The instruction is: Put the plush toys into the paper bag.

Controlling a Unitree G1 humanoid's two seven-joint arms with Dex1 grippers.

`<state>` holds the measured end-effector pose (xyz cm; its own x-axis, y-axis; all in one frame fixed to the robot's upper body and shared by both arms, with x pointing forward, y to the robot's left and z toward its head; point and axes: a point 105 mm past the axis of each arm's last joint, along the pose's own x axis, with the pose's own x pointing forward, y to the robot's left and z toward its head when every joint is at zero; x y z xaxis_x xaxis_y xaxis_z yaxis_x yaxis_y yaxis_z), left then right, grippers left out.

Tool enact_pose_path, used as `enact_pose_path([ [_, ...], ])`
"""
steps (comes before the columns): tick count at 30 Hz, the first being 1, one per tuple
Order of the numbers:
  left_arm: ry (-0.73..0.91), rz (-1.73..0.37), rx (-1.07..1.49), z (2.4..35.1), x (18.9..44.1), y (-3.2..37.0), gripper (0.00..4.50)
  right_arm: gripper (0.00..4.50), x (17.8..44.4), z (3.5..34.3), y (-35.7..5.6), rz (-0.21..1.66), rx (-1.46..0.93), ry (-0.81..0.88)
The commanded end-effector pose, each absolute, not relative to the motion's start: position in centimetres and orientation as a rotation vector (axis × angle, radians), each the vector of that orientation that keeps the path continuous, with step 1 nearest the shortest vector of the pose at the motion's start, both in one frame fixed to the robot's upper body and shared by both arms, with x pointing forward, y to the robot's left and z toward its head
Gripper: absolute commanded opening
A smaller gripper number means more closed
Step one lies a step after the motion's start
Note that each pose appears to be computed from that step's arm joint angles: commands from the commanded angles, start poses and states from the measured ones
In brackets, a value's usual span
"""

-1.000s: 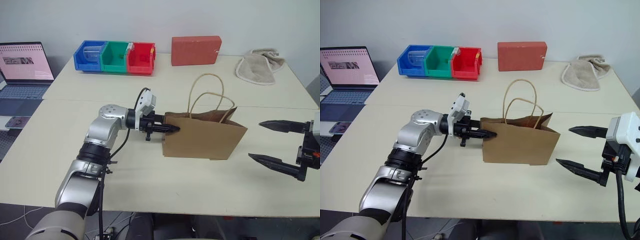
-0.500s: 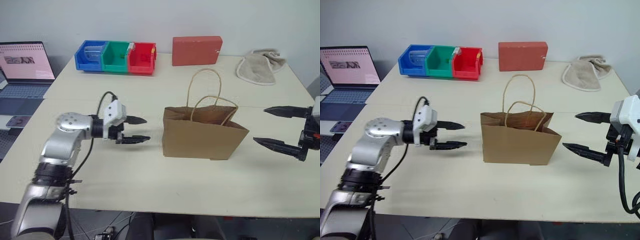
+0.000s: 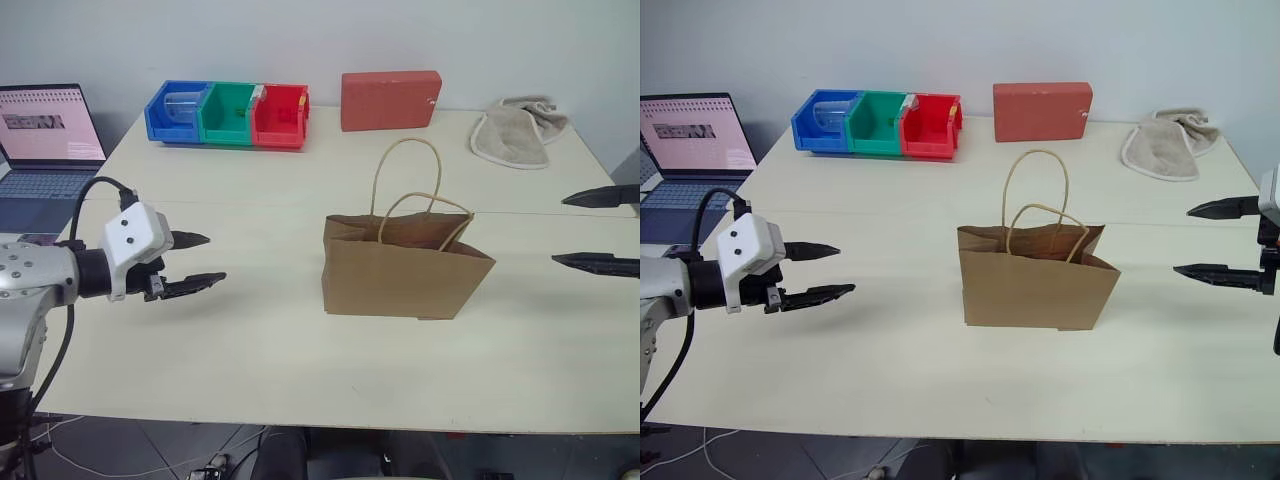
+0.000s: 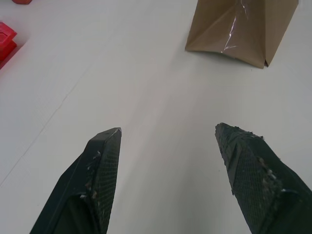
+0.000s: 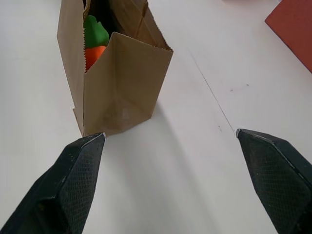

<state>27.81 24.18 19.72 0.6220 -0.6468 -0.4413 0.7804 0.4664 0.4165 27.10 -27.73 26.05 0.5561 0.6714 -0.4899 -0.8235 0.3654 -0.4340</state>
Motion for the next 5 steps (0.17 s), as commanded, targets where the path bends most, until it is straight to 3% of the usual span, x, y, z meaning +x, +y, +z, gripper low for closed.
enact_pose_path([
  [1, 0.208, -0.88, 0.635, 20.99, 27.43, 24.28, 3.28, 4.5, 27.1, 26.89, -27.88, 0.982, -0.743, 0.238],
  [5, 0.222, -0.907, 0.611, 21.03, 27.31, 24.1, 3.28, 4.5, 27.31, 26.83, -27.85, 0.988, -0.746, 0.244],
])
